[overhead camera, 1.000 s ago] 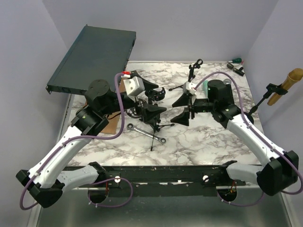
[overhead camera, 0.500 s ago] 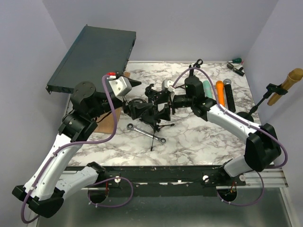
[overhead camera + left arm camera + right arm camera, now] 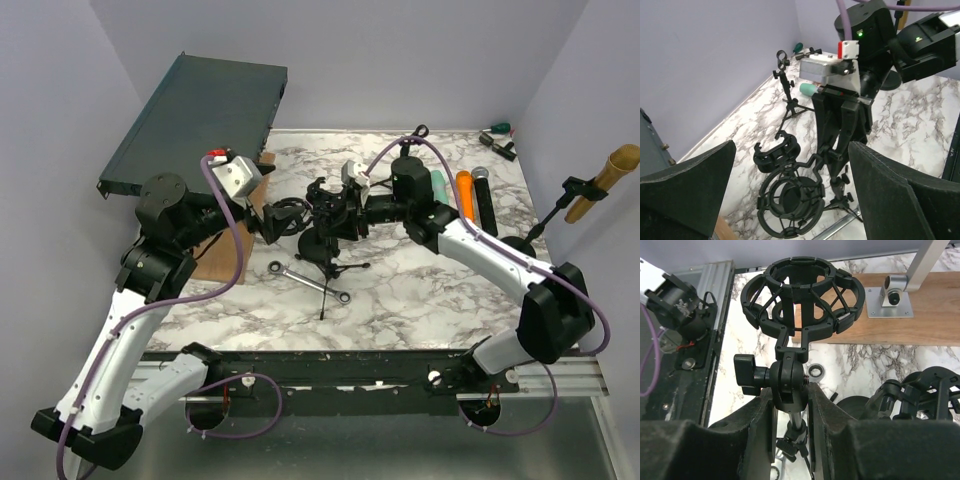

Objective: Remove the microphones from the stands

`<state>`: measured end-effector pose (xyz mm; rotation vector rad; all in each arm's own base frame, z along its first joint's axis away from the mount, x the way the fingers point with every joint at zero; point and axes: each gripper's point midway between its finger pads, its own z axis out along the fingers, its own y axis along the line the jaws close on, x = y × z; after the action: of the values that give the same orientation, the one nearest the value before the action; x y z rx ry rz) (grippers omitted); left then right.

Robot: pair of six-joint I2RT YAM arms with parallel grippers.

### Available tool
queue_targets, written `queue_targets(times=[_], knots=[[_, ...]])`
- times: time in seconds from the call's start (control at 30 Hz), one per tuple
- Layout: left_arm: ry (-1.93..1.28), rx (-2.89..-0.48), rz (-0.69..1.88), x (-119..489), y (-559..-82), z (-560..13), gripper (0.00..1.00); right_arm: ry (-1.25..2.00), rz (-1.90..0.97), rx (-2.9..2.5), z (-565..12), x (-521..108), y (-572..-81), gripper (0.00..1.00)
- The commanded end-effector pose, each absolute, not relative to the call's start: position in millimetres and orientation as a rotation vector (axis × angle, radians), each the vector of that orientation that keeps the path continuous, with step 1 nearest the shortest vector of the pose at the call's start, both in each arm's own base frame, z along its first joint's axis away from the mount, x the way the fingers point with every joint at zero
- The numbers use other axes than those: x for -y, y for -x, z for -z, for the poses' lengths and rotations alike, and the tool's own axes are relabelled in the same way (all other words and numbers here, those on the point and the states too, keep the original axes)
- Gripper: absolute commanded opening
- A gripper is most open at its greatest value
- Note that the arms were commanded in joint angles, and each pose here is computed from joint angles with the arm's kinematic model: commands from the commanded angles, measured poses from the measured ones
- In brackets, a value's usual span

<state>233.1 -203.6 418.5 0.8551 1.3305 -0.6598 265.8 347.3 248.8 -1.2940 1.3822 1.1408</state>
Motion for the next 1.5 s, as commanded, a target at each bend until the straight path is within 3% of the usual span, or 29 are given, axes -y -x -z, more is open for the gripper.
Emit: queue_targets(times=[0.0, 0.57, 1.1, 1.47], knots=[[-0.848, -1.313, 0.614, 191.3, -230.8, -424.4, 0.98, 1.278, -1.167, -1.242, -318.3, -343.3, -244.0, 0.04], [-0.759, -1.27, 0.667, 145.7, -222.5, -462.5, 0.99, 0.901, -0.966, -1.285, -472.1, -291.5, -253.5, 0.0], [-0.924, -1.164, 1.041, 218.3, -208.5, -431.9, 0.97, 0.91, -1.244, -1.207, -515.2, -300.0, -241.9, 0.0], [-0.91, -1.158, 1.195, 275.0, -223.4, -403.3, 0.87, 0.924, -1.334, -1.13, -528.7, -288.0, -238.5, 0.01]])
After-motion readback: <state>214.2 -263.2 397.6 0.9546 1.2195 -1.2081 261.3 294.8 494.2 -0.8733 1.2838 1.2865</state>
